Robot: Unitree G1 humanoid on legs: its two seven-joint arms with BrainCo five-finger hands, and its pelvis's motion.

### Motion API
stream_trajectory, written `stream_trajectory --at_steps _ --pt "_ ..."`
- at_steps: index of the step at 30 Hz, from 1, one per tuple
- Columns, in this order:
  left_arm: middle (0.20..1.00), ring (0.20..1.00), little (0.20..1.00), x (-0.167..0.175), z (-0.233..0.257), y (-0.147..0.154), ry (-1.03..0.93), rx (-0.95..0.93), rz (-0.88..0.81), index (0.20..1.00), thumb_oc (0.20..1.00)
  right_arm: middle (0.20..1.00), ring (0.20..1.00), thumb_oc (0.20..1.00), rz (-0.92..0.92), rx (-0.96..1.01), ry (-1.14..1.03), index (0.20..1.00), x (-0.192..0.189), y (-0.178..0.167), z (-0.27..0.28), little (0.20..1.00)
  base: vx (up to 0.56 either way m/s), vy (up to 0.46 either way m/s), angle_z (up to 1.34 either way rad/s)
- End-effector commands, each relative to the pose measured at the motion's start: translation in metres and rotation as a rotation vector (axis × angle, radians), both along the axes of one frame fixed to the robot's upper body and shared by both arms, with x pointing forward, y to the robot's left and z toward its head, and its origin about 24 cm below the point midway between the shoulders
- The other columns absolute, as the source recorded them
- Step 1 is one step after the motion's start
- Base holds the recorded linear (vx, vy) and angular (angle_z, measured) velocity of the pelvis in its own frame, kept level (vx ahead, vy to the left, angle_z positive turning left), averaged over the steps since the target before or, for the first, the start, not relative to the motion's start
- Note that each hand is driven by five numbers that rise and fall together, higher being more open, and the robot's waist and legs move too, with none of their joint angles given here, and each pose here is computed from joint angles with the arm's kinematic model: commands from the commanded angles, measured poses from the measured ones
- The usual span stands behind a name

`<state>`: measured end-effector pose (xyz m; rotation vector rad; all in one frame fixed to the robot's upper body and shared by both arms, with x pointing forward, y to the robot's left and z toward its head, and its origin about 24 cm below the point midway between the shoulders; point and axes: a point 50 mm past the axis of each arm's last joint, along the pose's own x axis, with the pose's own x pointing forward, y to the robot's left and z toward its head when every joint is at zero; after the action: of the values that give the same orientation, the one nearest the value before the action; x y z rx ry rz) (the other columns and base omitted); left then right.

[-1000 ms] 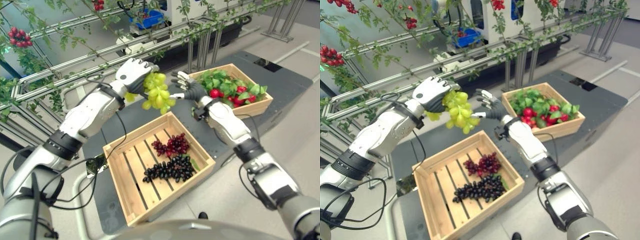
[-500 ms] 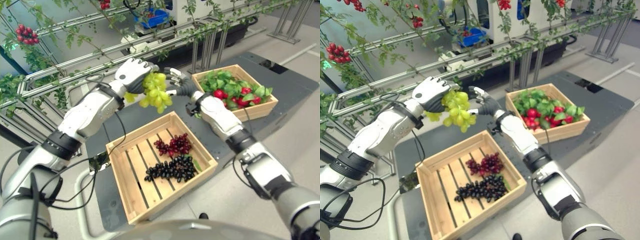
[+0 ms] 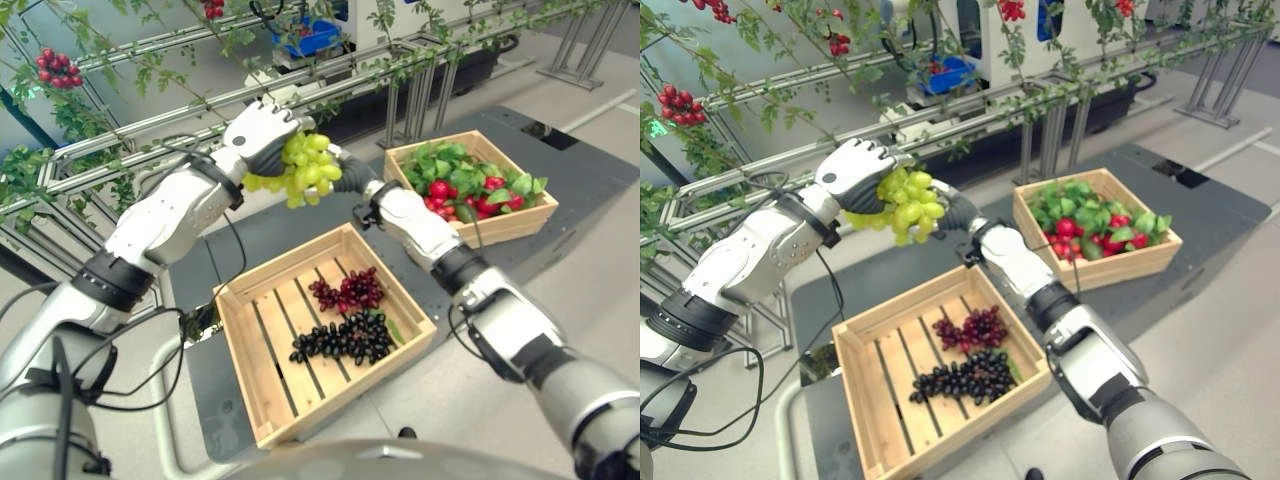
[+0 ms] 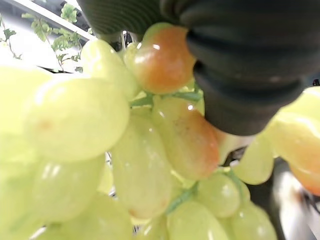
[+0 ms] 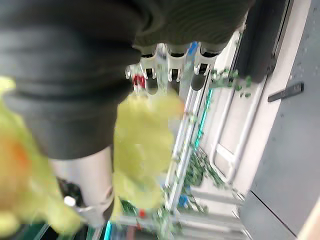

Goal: Pick up the fruits from the basket on one side to the basket on the other side

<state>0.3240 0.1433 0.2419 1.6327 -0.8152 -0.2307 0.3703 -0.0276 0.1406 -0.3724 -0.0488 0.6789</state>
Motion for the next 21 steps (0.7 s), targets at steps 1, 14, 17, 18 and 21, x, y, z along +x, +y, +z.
stream_trajectory --at_steps 1,14,17,18,21 --pt "0.2 0.2 0.2 -0.014 0.056 -0.012 -0.174 -0.021 -0.09 0.2 0.2 1.0 1.0 1.0 0.071 0.044 -0.106 1.0 0.004 0.022 0.043 1.0 0.01 0.0 0.04" --pt "0.2 0.2 0.2 -0.004 0.044 0.014 -0.141 -0.052 0.036 0.2 0.2 1.0 1.0 1.0 0.033 0.226 -0.228 1.0 -0.011 -0.022 0.06 1.0 0.0 0.0 0.0" --pt "0.2 0.2 0.2 0.002 0.033 0.016 -0.113 -0.05 0.069 0.2 0.2 1.0 1.0 1.0 0.018 0.253 -0.234 1.0 -0.017 -0.036 0.056 1.0 0.0 0.0 0.0" --pt "0.2 0.2 0.2 0.003 0.031 0.017 -0.106 -0.048 0.076 0.2 0.2 1.0 1.0 1.0 0.017 0.26 -0.245 1.0 -0.02 -0.04 0.056 1.0 0.0 0.0 0.0" --pt "0.2 0.2 0.2 0.009 0.02 0.017 -0.073 -0.057 0.102 0.2 0.2 1.0 1.0 1.0 0.001 0.283 -0.249 1.0 -0.028 -0.053 0.051 1.0 0.0 0.0 0.0"
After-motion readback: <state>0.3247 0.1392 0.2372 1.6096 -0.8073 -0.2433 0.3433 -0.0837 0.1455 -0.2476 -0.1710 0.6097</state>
